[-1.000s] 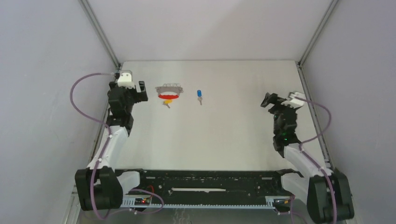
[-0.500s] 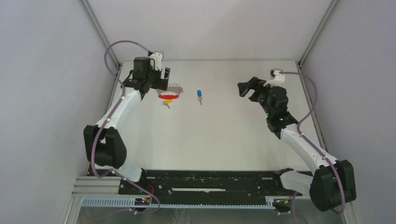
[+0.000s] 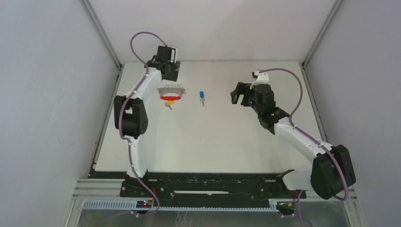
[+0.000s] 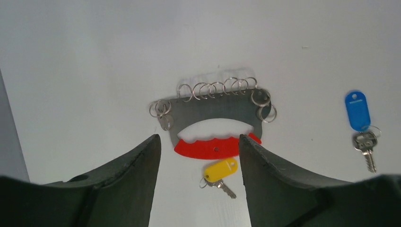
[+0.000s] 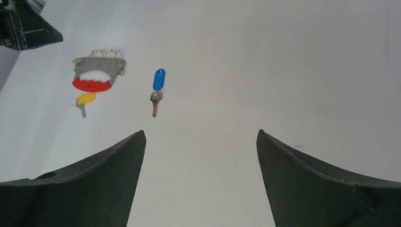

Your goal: Put the keys on the keyring

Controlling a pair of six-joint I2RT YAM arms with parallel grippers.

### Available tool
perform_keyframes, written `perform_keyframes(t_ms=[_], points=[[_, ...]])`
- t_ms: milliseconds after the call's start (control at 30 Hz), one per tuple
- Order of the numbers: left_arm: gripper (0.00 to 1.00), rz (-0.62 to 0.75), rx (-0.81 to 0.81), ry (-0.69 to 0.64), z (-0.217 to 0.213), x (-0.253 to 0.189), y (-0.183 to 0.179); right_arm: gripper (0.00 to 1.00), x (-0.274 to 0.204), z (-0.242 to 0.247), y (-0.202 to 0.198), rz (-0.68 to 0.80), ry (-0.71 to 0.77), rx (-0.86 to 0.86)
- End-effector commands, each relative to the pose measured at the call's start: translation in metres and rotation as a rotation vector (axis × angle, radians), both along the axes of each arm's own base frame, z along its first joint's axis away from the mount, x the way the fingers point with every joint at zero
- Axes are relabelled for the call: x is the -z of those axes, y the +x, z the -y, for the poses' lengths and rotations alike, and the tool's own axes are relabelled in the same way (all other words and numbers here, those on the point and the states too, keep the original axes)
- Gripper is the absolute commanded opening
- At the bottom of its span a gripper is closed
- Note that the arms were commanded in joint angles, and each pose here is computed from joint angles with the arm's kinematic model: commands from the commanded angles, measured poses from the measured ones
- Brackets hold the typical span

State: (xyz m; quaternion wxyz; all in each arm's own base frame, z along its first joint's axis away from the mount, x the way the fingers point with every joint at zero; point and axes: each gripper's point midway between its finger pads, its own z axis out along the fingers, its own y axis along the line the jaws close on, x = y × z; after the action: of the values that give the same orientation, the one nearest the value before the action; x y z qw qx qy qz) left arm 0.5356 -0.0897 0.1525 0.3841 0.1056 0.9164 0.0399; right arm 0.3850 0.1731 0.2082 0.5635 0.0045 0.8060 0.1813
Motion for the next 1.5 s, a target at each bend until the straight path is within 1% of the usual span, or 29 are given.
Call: perform_keyframes(t_ms=[0,133,233,433,633,800,933,1067,1167,1200,1333,1400,1467], points=[[0.64,0.016,-0.070,0.065,0.000,-0.004,0.015,0.96,-0.013,-0.007,0.006,0.030,-0.018,-0.015],[0.58,-0.022,-0.102,0.123,-0.006,0.016,0.021,0.96,-0.012,-0.009,0.007,0.028,-0.019,-0.023],[0.55,-0.049,-0.117,0.181,-0.014,0.032,0.020,0.96,-0.011,-0.010,0.008,0.029,-0.018,-0.028],[0.54,-0.109,-0.136,0.249,-0.024,0.057,0.015,0.97,-0.009,-0.016,0.015,0.024,-0.007,-0.042],[0.54,-0.156,-0.129,0.297,-0.027,0.070,0.014,0.98,-0.010,-0.023,0.020,0.016,0.002,-0.058],[0.54,-0.199,-0.081,0.464,-0.036,0.087,0.007,1.00,-0.011,-0.037,0.030,0.010,0.027,-0.087],[0.54,-0.234,-0.051,0.509,-0.041,0.099,-0.004,1.00,0.004,-0.053,0.047,-0.056,0.035,-0.092],[0.55,-0.224,-0.050,0.519,-0.042,0.101,-0.007,1.00,0.007,-0.065,0.048,-0.064,0.061,-0.114],[0.55,-0.218,-0.041,0.550,-0.040,0.100,-0.008,1.00,0.003,-0.074,0.044,-0.045,0.045,-0.138],[0.55,-0.212,-0.038,0.566,-0.040,0.100,-0.008,1.00,0.001,-0.076,0.043,-0.038,0.042,-0.144],[0.56,-0.161,-0.007,0.709,-0.039,0.095,-0.009,1.00,0.000,-0.078,0.038,-0.043,0.040,-0.154],[0.57,-0.158,0.031,0.749,-0.034,0.096,-0.014,1.00,0.001,-0.078,0.036,-0.050,0.038,-0.156],[0.57,-0.167,0.072,0.756,-0.026,0.099,-0.021,1.00,0.002,-0.078,0.035,-0.058,0.039,-0.156]])
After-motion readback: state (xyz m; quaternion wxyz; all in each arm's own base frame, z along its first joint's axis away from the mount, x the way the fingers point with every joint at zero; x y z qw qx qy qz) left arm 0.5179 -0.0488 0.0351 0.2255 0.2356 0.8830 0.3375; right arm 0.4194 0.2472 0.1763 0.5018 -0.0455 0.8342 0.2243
